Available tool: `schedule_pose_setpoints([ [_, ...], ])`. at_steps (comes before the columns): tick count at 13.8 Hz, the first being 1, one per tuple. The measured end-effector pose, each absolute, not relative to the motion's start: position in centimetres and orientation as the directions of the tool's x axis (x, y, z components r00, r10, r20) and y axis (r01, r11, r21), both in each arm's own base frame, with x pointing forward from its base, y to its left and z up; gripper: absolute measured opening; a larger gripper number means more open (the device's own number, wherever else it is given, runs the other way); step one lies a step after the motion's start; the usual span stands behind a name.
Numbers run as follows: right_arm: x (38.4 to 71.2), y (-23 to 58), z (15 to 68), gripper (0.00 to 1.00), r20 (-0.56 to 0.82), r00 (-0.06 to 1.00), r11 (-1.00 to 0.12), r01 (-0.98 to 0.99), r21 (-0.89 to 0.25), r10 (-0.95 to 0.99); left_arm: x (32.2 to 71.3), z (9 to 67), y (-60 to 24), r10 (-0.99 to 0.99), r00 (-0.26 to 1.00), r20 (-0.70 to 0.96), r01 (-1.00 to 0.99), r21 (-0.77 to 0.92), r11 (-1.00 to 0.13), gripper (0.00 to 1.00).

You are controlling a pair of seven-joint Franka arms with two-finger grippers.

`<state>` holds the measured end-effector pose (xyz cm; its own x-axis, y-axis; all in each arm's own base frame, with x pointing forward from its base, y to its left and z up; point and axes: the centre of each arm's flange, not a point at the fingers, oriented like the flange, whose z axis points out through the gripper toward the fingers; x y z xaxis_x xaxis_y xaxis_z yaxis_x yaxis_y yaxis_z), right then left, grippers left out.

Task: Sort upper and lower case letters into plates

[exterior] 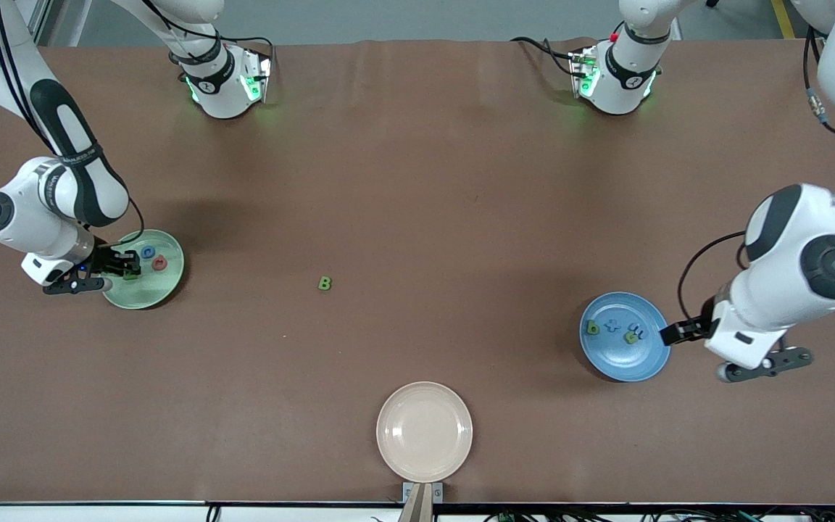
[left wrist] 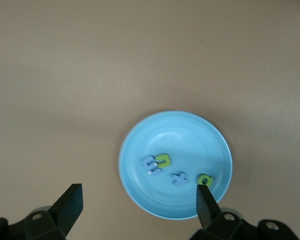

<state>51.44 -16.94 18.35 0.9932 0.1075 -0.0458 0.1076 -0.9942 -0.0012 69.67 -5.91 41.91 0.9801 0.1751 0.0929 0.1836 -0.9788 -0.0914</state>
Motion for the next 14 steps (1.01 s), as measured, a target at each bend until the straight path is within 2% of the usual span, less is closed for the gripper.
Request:
schedule_pose_setpoints([
  [4, 52.8, -14.1, 21.2, 0.96, -0.089, 0.988, -0.992, 0.121, -0.026, 0.123, 68.1, 50.4, -4.4, 0.084, 0.984, 0.155, 0.114, -0.200, -0.973, 1.00],
  [8, 53.8, -3.4, 28.3, 1.00, -0.139, 0.989, -0.999, 0.044, -0.010, 0.045, 65.7, 55.7, -6.0, 0.020, 0.992, 0.123, 0.043, -0.187, -0.981, 1.00],
  [11, 53.0, 6.2, 28.7, 1.00, -0.152, 0.988, -1.000, 0.029, 0.012, 0.026, 63.8, 58.2, -7.0, 0.013, 0.996, 0.093, 0.030, -0.194, -0.981, 1.00],
  [14, 51.8, 15.8, 29.0, 1.00, -0.136, 0.991, -0.999, -0.001, -0.034, 0.003, 60.9, 61.7, -8.9, -0.063, 0.997, 0.040, -0.056, -0.160, -0.986, 1.00],
])
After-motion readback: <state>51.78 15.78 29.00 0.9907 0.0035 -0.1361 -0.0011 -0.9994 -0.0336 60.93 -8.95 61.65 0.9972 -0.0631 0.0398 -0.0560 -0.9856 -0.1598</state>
